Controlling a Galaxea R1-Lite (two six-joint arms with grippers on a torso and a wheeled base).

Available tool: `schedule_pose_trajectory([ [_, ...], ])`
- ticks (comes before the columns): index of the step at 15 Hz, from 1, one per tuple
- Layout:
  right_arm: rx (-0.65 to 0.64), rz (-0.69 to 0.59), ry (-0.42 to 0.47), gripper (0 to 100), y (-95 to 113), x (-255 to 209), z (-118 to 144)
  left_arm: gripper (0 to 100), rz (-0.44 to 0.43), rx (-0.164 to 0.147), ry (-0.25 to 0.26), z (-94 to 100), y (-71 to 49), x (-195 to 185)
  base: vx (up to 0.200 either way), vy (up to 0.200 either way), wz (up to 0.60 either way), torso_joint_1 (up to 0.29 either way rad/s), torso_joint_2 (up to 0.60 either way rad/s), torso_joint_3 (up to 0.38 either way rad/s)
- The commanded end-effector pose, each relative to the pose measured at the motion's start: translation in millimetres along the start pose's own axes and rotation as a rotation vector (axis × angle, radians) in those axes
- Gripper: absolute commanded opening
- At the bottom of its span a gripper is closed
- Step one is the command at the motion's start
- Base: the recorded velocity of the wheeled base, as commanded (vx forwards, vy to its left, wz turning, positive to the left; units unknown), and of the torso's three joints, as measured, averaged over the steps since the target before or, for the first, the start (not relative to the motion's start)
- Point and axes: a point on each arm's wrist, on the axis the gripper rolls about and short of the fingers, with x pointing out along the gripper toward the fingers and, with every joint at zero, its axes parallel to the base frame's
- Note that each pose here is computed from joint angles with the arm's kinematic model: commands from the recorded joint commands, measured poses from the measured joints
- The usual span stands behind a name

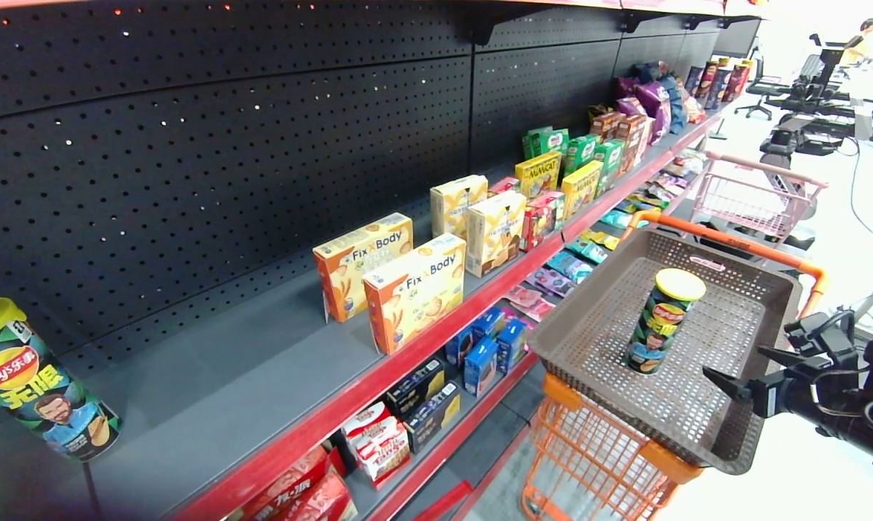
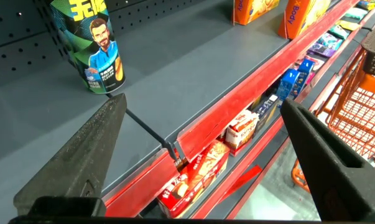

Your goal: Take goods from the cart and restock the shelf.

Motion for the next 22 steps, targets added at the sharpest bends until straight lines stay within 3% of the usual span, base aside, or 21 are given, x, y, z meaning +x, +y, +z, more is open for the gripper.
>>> schedule_pose_trajectory([
  [1, -0.013, 0.035, -0.026, 100, 0.8, 17.5, 3.3, 100, 0.001, -0.001, 0.000, -0.1, 0.0, 0.0, 0.000, 0.000, 0.00, 0.000, 0.00, 0.000],
  [11, -0.032, 0.085, -0.125, 100, 4.5, 62.5, 16.3, 100, 0.001, -0.001, 0.000, -0.1, 0.0, 0.0, 0.000, 0.000, 0.00, 0.000, 0.00, 0.000],
  [14, -0.042, 0.076, -0.171, 100, 4.2, 72.0, 8.6, 100, 0.001, -0.001, 0.000, -0.1, 0.0, 0.0, 0.000, 0.000, 0.00, 0.000, 0.00, 0.000],
  [22, -0.041, 0.048, -0.192, 100, -7.7, 84.0, -1.2, 100, 0.001, -0.001, 0.000, -0.1, 0.0, 0.0, 0.000, 0.000, 0.00, 0.000, 0.00, 0.000],
])
